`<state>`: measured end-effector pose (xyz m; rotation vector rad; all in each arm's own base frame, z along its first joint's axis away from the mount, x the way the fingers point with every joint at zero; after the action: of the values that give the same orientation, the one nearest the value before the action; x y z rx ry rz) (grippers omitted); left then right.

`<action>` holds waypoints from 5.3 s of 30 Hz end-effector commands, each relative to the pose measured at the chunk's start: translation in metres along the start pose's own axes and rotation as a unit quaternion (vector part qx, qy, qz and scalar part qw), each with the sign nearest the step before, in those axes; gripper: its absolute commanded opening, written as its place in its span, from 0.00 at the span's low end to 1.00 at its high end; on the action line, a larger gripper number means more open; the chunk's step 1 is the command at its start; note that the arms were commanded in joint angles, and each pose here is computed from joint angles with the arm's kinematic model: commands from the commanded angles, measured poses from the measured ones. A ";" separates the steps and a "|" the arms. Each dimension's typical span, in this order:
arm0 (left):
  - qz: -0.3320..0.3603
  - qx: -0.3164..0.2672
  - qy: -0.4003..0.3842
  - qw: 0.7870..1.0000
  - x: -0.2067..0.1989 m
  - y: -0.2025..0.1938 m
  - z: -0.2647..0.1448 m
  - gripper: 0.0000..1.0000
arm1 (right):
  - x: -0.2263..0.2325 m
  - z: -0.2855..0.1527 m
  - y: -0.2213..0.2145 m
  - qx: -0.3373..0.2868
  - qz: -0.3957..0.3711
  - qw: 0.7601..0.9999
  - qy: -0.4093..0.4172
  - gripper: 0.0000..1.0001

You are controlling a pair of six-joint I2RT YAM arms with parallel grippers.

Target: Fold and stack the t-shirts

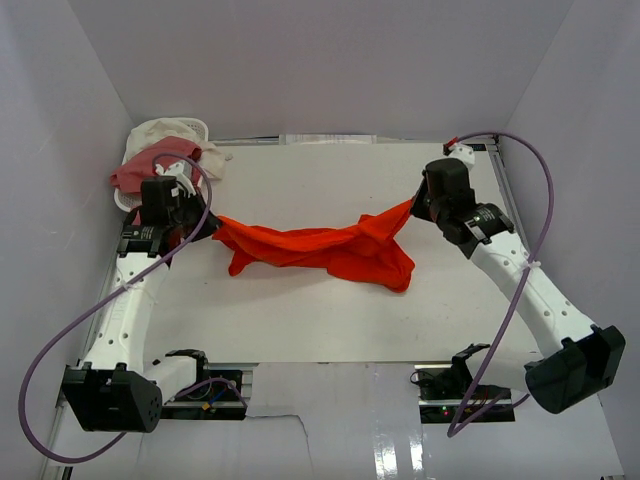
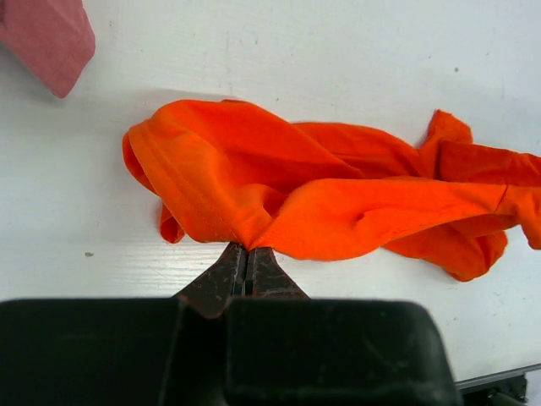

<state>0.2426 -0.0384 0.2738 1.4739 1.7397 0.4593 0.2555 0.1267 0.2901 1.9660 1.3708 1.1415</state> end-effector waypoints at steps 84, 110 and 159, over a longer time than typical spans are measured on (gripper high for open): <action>-0.134 0.122 -0.039 0.983 0.001 -0.102 0.020 0.00 | -0.120 -0.092 -0.132 0.244 0.042 0.964 0.095 0.08; -0.260 0.159 0.091 0.948 0.009 -0.137 -0.040 0.00 | -0.103 -0.049 -0.078 0.183 0.006 0.981 0.057 0.08; -0.342 0.097 0.200 0.913 0.024 -0.140 -0.040 0.00 | -0.012 0.033 -0.004 0.216 -0.093 0.960 0.154 0.08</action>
<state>0.1196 -0.0464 0.1907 0.9018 2.5107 0.1772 0.2679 0.1137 0.2549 2.0031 2.0826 1.1051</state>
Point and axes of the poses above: each gripper's point midway between its finger pads, its own z axis out along the fingers, its own x axis along the line the jaws close on, y = z × x, the point moved 9 cm from there along -z, back along the fingers, and after that the axes turned 5 degrees about z, right-handed, at the moved point
